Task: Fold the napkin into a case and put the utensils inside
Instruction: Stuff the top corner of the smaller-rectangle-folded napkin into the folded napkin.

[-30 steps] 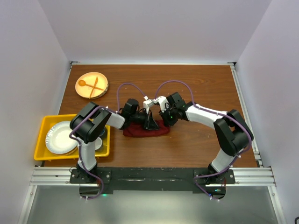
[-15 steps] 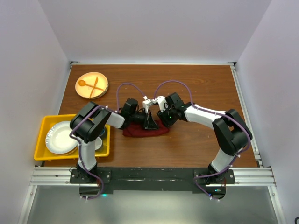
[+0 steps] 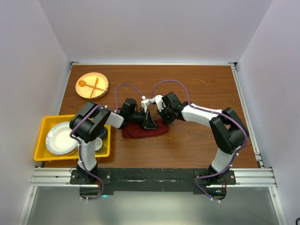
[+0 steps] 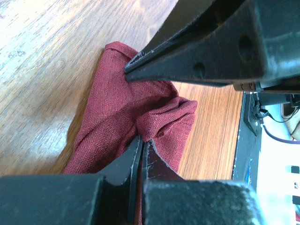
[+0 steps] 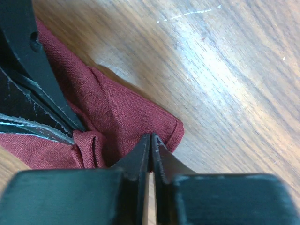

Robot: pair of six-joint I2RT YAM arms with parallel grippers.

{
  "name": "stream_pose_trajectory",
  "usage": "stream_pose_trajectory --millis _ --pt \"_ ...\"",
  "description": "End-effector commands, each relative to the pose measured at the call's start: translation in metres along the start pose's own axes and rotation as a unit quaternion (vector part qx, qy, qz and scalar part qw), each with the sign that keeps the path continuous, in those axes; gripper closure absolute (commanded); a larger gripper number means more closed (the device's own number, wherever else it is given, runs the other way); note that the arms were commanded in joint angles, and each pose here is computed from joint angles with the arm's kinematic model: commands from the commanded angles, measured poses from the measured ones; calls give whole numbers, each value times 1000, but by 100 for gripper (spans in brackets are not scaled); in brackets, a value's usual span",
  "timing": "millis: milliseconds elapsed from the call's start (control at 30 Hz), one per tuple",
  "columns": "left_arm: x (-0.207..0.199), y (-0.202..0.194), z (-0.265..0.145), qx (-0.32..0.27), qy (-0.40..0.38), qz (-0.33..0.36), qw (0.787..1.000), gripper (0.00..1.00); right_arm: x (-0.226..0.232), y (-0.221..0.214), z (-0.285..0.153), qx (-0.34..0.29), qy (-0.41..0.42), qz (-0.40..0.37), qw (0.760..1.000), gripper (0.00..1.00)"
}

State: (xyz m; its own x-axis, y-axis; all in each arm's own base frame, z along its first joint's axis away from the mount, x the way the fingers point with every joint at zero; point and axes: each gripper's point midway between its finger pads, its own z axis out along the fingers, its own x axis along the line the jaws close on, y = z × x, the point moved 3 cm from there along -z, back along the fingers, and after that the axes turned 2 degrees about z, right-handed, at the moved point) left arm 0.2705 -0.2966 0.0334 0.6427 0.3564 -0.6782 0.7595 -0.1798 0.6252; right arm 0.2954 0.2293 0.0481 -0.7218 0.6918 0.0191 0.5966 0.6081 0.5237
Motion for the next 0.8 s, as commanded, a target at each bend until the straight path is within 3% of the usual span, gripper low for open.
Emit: stream_pose_trajectory --millis 0,400,600,633,767 --pt "24 -31 6 43 63 -12 997 100 50 -18 15 41 83 -110 990 100" --pt "26 -34 6 48 67 -11 997 100 59 48 -41 -80 119 -52 988 100" --pt "25 -36 6 50 66 -11 996 100 52 54 -48 -90 121 -53 987 100" --pt "26 -37 6 51 67 -12 996 100 51 53 -47 -88 119 -60 987 89" --pt "25 -36 6 50 65 -11 997 100 42 51 -36 -74 93 -63 991 75"
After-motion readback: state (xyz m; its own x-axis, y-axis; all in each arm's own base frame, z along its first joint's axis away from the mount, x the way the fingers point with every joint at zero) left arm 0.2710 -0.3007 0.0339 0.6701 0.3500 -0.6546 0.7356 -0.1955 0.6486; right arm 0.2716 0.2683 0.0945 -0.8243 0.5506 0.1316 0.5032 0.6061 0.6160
